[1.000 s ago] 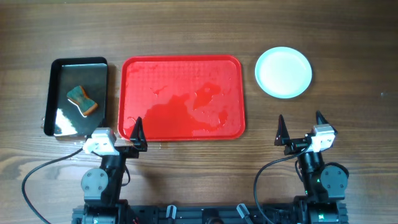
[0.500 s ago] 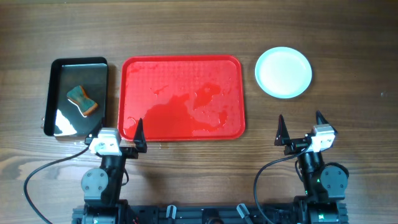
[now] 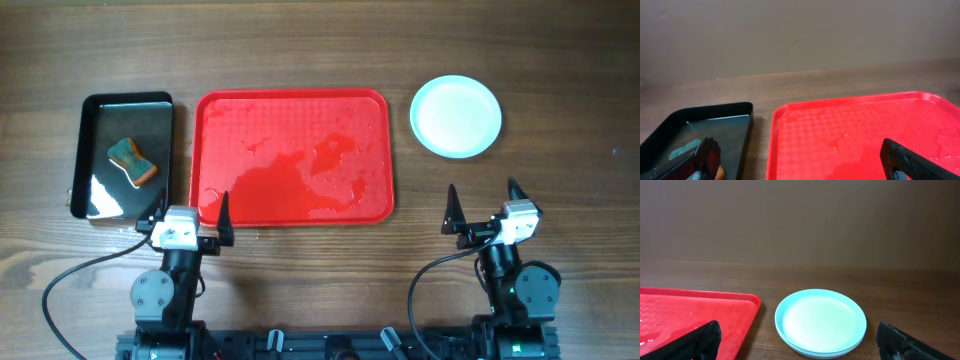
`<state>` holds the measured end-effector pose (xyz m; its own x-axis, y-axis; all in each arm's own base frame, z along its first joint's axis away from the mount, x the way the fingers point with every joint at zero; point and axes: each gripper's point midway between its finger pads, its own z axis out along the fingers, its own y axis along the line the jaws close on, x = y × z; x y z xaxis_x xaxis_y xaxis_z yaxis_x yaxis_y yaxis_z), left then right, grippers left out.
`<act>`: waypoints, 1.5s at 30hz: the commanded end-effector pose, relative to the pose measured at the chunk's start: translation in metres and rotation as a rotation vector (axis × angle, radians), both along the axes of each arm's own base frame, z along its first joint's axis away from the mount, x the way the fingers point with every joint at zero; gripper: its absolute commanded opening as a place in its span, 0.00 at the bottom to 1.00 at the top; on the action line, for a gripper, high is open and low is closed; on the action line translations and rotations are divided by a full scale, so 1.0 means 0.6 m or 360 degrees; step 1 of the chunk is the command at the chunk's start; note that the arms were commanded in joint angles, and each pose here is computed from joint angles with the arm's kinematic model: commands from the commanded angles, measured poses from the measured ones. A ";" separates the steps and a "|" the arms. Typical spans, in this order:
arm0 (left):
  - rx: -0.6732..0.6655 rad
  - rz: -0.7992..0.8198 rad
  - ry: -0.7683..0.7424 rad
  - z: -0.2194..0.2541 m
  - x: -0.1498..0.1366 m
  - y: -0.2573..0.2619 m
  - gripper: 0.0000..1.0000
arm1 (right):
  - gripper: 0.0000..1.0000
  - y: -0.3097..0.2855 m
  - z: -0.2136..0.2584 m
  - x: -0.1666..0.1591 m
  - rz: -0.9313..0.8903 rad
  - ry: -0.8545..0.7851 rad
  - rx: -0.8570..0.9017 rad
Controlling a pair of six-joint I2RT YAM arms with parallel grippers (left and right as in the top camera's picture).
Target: Clean dirty plates on tray and stack at the side
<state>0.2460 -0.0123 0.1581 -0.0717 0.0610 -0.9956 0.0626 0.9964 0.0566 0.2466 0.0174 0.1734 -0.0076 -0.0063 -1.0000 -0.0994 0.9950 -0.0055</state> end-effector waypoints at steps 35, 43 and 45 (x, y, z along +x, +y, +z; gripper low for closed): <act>-0.0040 0.0106 -0.0004 -0.001 0.001 0.018 1.00 | 1.00 -0.004 0.004 -0.001 -0.0019 -0.0021 -0.0027; -0.0039 0.0106 -0.0004 -0.001 0.001 0.018 1.00 | 1.00 -0.004 0.004 -0.001 -0.0019 -0.0021 -0.0027; -0.0039 0.0105 -0.0004 -0.001 0.001 0.018 1.00 | 1.00 -0.004 0.004 -0.001 -0.0019 -0.0021 -0.0027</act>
<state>0.2462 -0.0026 0.1580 -0.0755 0.0406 -0.9963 0.0045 0.9992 0.0404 0.2466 0.0174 0.1734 -0.0076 -0.0063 -1.0000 -0.0994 0.9950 -0.0055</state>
